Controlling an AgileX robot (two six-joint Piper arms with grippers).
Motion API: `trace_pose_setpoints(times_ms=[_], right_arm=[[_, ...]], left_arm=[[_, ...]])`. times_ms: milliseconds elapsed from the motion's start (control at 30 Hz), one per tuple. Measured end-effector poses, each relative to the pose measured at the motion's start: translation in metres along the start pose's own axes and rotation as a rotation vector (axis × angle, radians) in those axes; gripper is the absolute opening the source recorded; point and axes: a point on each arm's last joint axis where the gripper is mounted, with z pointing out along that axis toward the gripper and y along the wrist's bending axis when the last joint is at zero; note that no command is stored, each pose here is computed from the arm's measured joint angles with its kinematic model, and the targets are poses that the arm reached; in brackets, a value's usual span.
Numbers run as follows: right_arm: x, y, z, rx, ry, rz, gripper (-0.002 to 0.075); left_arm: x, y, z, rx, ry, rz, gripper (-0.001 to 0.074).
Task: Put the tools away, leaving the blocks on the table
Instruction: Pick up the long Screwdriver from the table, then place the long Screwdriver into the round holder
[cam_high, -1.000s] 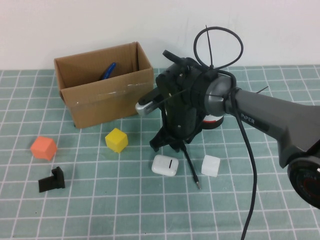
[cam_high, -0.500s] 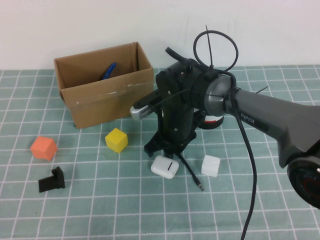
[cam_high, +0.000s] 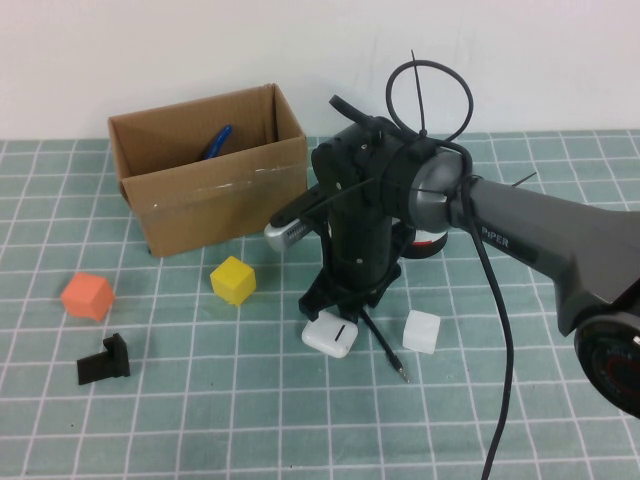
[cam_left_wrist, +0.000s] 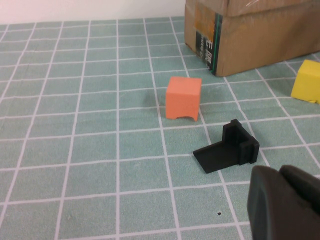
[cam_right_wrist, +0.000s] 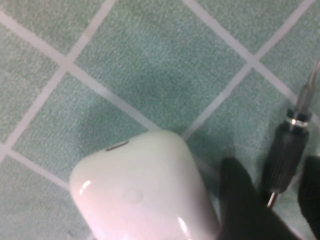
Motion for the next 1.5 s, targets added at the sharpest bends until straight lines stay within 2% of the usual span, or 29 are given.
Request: trace_pose_setpoints(times_ms=[233,400,500,533,567,700,833,1200,1500], right_arm=[[-0.001,0.005,0.01,-0.042,0.005,0.016,0.0221],[-0.001,0.005,0.01,-0.051,0.005,0.02,0.0063],[-0.001,0.005,0.01,-0.051,0.009,0.02,-0.0005],[0.001,0.007,0.028,-0.052,0.048,0.018,-0.0009],[0.0,0.005,0.01,-0.049,0.013,0.019,-0.0009],[0.002,0.003,0.005,-0.029,0.029,0.026,-0.0009],[0.002,-0.001,-0.019,-0.004,-0.011,0.051,-0.0008],[0.013,-0.009,-0.114,0.006,-0.209,0.095,-0.0008],[0.035,-0.027,-0.194,0.14,-0.4,0.124,-0.0009]], left_arm=[[0.0,0.0,0.0,0.0,0.0,0.0,0.0],[0.0,0.0,0.0,0.0,0.0,0.0,0.0],[0.0,0.0,0.0,0.0,0.0,0.0,0.0],[0.0,0.0,0.0,0.0,0.0,0.0,0.0],[0.0,0.0,0.0,0.0,0.0,0.0,0.0],[0.0,0.0,0.0,0.0,0.0,0.0,0.0],[0.0,0.0,0.0,0.0,0.0,0.0,0.0],[0.0,0.0,0.0,0.0,0.0,0.0,0.0],[0.0,0.0,0.0,0.0,0.0,0.0,0.0]])
